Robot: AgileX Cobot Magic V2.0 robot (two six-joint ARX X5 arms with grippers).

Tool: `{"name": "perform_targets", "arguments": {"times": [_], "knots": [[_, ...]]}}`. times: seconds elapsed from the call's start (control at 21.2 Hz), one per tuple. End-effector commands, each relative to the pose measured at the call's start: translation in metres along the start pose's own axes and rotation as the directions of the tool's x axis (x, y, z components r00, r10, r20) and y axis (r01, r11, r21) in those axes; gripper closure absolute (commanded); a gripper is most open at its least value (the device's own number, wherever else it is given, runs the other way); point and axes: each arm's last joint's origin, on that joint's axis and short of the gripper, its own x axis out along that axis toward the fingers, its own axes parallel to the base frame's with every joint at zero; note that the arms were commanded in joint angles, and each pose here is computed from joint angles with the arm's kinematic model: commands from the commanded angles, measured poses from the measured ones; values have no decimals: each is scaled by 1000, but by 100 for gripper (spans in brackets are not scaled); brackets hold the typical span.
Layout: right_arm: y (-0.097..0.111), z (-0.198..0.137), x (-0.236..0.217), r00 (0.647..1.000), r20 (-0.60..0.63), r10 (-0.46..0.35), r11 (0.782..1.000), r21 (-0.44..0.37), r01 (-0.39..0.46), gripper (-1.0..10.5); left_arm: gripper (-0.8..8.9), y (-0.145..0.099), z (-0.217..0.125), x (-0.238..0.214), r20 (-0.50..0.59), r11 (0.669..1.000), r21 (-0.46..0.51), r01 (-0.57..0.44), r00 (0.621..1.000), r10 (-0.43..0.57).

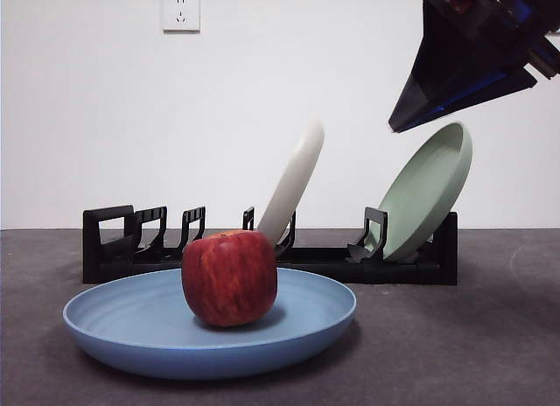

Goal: Take the blue plate from the plate rack,put the plate on the table,take the apple from the table,put the apple in the plate

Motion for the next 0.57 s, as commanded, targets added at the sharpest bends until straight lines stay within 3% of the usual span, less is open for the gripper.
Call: {"name": "perform_targets", "arguments": {"times": [0.05,0.33,0.57], "knots": [[0,0,0,1000,5,-1,1000,8,1,962,815,0,-4,1,-6,1000,-4,-4,1000,4],[-1,-1,-6,1000,5,-10,1000,-7,10,962,815,0,-4,1,-6,1000,-4,-4,1000,4],[-18,-3,-53,977,161,-141,984,-84,155,962,815,0,-4,1,-6,1000,-4,-3,1000,3]]}}
